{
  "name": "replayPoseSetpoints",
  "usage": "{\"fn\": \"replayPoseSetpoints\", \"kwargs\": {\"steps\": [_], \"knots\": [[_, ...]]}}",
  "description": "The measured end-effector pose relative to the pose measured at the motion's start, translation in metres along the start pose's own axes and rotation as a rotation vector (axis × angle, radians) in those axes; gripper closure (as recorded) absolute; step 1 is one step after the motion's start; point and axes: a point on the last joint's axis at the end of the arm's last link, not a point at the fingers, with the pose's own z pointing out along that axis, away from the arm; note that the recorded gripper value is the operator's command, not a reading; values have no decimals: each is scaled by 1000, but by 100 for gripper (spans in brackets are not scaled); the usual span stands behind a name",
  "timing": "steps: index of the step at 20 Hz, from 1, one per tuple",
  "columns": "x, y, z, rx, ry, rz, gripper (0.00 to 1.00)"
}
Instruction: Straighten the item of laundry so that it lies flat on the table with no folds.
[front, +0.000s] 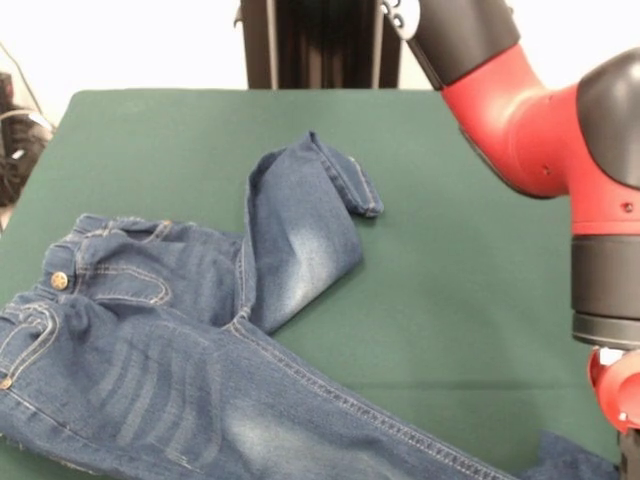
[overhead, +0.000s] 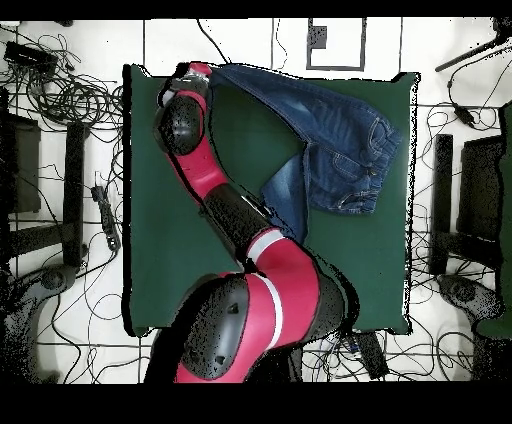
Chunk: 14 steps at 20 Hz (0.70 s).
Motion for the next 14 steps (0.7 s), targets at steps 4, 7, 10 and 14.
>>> {"fn": "replayPoseSetpoints", "kwargs": {"steps": [4,7,10,14], "knots": [[4,1,1,3,-3,15,100],[8,0,1,17,-8,40,100],[9,0,2,41,-20,80,100],[9,8,-2,70,-36,142,100]]}}
